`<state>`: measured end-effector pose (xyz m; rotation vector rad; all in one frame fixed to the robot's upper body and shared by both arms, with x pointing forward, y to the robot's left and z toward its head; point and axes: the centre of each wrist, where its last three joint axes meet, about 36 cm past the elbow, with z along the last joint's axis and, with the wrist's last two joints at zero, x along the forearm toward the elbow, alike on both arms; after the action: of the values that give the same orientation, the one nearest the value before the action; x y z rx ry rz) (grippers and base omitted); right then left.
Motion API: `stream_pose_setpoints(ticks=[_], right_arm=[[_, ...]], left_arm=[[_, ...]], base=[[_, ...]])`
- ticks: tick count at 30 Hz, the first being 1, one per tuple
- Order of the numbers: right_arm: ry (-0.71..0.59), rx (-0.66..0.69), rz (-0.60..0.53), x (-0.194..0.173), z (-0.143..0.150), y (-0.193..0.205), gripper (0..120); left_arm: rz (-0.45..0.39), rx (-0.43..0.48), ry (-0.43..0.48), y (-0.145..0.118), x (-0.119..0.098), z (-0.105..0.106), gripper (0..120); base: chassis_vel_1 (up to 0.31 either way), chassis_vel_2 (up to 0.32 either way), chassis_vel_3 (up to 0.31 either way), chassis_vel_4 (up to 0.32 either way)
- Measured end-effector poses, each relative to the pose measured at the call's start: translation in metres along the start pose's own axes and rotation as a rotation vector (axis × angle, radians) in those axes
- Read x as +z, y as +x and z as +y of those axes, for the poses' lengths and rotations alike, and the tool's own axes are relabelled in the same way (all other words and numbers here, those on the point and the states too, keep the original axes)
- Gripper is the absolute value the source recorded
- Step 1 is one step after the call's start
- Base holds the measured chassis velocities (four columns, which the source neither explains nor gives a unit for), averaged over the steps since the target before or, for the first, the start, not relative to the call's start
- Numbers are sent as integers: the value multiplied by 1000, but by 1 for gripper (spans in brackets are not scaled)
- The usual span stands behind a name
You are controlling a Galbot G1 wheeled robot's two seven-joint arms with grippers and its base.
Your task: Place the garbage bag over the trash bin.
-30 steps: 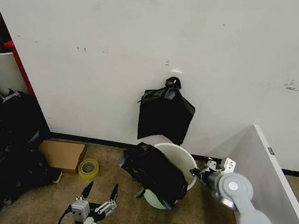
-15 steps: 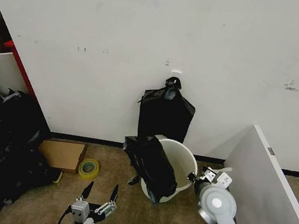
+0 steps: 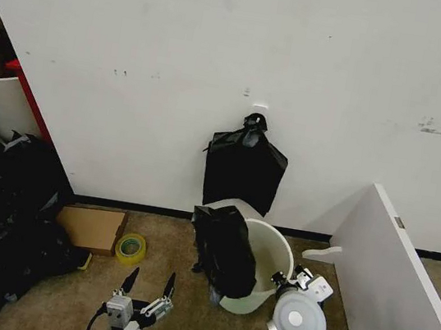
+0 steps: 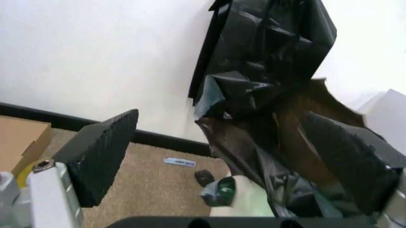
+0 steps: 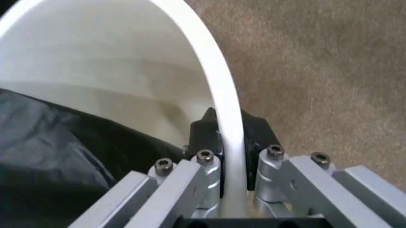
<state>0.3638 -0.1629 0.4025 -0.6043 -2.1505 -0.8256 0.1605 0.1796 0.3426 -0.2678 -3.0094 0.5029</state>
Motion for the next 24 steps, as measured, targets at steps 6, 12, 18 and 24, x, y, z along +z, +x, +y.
stream_pose_setpoints(ticks=[6,12,18,24], right_arm=[[-5,13,16,13,5,-8,3],[-12,5,7,30,1,-21,3],[-7,5,2,36,-4,-24,3],[-5,-5,7,36,-6,-20,4]], left_arm=[[5,-9,-7,4,-1,3,100],[-2,-26,-25,6,-5,10,100],[-10,-26,-29,5,-5,10,100],[-13,-23,-23,4,-4,7,100]], base=[[0,0,0,0],[0,0,0,0],[0,0,0,0],[0,0,0,0]])
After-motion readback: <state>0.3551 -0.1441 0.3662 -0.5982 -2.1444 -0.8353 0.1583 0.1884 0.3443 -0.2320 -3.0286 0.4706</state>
